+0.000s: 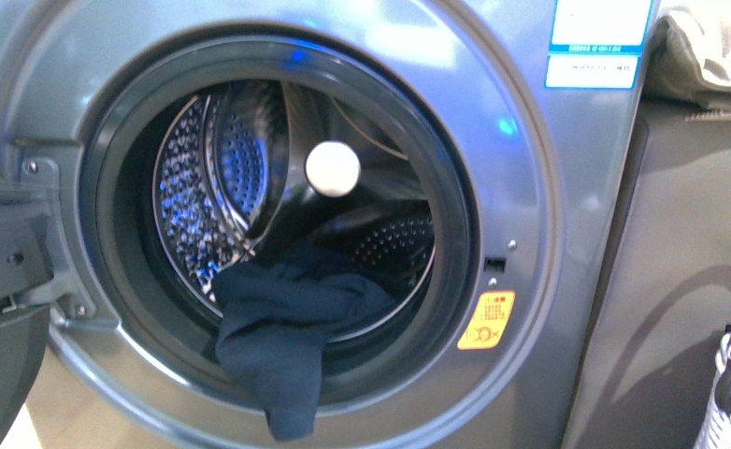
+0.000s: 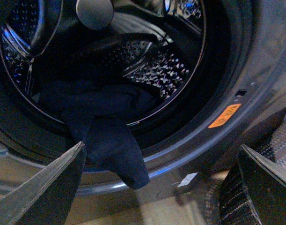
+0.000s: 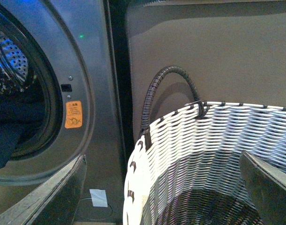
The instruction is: Collect clothes from washing machine
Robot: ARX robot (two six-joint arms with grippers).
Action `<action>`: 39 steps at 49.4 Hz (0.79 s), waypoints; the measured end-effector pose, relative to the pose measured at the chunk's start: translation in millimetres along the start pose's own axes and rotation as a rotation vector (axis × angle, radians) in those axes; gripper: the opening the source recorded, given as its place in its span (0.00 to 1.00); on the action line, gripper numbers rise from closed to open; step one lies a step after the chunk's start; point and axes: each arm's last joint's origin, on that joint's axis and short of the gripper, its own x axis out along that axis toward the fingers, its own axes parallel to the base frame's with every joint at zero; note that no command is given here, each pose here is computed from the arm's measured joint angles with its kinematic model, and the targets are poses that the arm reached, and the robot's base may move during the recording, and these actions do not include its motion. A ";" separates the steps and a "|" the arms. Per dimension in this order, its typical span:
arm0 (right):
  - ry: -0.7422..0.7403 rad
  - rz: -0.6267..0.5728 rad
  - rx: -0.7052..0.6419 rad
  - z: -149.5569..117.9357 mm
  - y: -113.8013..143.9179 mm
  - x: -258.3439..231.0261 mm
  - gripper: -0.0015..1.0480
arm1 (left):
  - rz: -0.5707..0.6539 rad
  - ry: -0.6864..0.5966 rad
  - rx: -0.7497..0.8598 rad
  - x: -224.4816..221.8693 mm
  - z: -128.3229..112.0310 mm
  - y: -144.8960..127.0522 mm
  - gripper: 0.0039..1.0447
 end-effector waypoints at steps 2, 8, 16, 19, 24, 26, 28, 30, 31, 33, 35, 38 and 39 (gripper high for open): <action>0.000 0.000 0.000 0.0 0.0 0.0 0.93 | 0.002 0.022 0.009 17.7 -0.9 2.0 0.94; 0.000 0.000 0.000 0.0 0.0 0.0 0.93 | 0.016 0.058 0.026 50.7 -3.8 3.6 0.94; 0.000 0.000 0.000 0.0 0.0 0.0 0.93 | 0.014 0.115 0.047 89.6 -16.5 2.4 0.94; 0.000 0.000 0.000 0.0 0.0 0.0 0.93 | 0.017 0.134 0.052 102.3 -21.4 1.0 0.94; 0.000 0.000 0.000 0.0 0.0 0.0 0.93 | 0.009 0.163 0.062 121.0 -26.1 -1.7 0.94; 0.000 0.000 0.000 0.0 0.0 0.0 0.93 | 0.009 0.176 0.065 128.9 -27.9 -2.6 0.94; 0.000 0.000 0.000 0.0 0.0 0.0 0.93 | 0.011 0.188 0.073 140.6 -29.7 -3.3 0.94; 0.000 0.000 0.000 0.0 0.0 0.0 0.93 | 0.016 0.199 0.082 150.5 -30.5 -2.9 0.94; 0.000 0.000 0.000 0.0 0.0 0.0 0.93 | 0.025 0.206 0.088 156.6 -30.8 -2.0 0.94; 0.000 0.000 0.000 0.0 0.0 0.0 0.93 | 0.044 0.216 0.104 169.4 -31.2 0.4 0.94; 0.000 0.000 0.000 0.0 0.0 0.0 0.93 | 0.056 0.224 0.109 177.9 -31.3 2.5 0.94; 0.000 0.000 0.000 0.0 0.0 0.0 0.93 | 0.078 0.239 0.116 190.7 -32.0 6.8 0.94; 0.000 0.000 0.000 0.0 0.0 0.0 0.93 | 0.083 0.241 0.118 192.8 -32.0 7.7 0.94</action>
